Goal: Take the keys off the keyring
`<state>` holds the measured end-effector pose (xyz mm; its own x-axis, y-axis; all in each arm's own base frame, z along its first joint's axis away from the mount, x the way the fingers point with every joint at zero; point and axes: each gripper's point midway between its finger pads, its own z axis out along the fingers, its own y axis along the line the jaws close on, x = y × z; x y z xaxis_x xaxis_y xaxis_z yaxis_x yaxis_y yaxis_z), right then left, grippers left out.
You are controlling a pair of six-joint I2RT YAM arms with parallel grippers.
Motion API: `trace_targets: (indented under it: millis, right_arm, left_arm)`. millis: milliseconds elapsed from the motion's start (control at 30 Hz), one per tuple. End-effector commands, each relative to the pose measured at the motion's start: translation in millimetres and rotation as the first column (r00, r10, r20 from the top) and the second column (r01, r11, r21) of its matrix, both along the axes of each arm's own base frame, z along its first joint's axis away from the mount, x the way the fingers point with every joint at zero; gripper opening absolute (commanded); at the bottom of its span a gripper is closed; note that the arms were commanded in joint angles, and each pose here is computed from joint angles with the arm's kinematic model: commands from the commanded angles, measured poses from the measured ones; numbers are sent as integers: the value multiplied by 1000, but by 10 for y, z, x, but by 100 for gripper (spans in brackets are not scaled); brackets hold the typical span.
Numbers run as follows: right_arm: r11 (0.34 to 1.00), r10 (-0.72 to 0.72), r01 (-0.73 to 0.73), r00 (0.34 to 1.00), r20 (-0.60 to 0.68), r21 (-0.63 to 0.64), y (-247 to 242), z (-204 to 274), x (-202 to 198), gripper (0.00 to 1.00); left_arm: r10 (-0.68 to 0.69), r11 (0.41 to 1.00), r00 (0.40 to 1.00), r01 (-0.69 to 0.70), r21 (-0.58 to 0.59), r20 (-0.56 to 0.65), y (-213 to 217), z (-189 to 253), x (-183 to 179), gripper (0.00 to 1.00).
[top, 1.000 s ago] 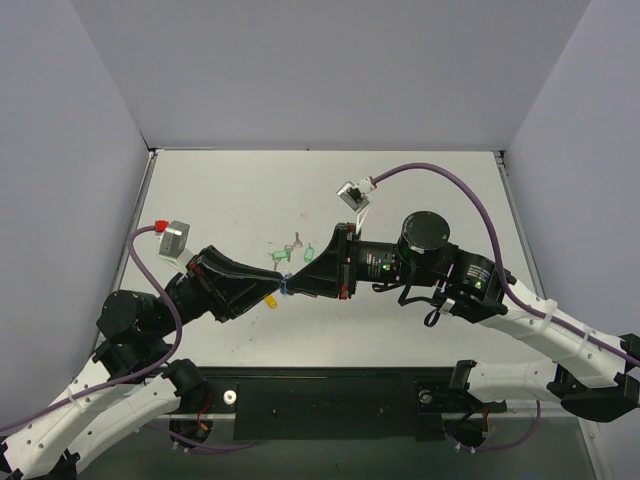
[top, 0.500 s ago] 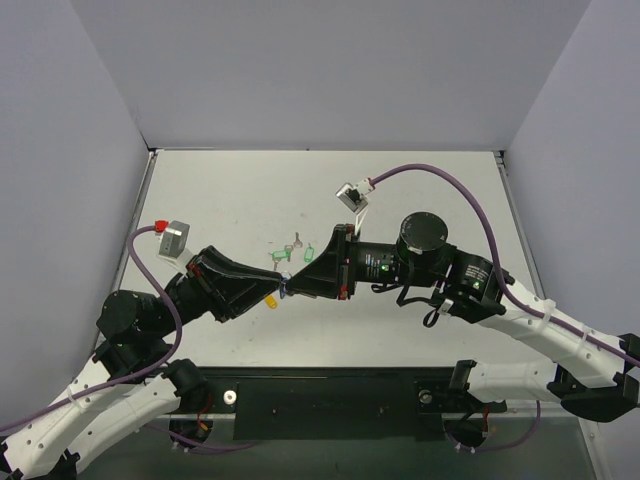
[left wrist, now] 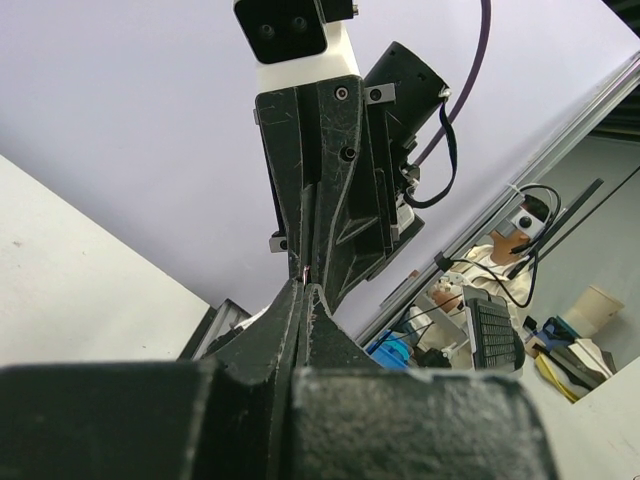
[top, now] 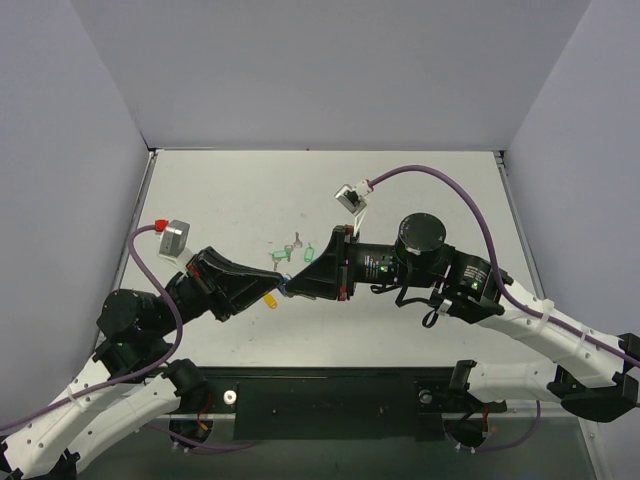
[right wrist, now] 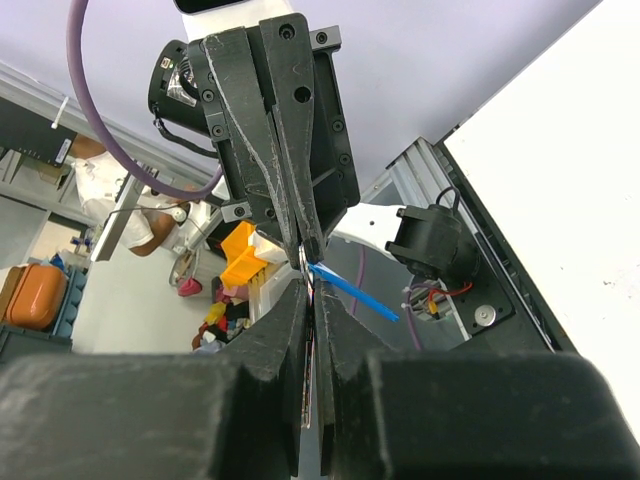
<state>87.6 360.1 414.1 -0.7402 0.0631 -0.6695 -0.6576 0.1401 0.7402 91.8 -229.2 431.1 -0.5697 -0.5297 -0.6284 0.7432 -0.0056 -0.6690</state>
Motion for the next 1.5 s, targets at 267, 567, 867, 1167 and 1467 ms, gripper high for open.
trace_targets:
  millis: [267,567,867,1167,1467]
  right_arm:
    - [999,11,-13,999,37,47,-38,143,-43,0]
    - [999,30,-30,999,33,-22,-103,29,-93,0]
    - [996,63,-62,998,21,-58,-91,-22,-133,0]
    - [993,90,-89,996,5,-74,-58,-49,-170,0]
    - [985,142,-142,990,-5,-99,-29,-71,-266,0]
  left_arm:
    - [-73,995,996,69,72,49,-42,102,-157,0]
    - [-153,976,987,143,162,55,-99,-28,-276,0]
    - [-207,944,978,191,270,33,-99,-240,-375,0]
    - [-232,909,973,209,362,20,-88,-394,-414,0]
    - [-294,862,954,288,418,-53,-136,-556,-476,0]
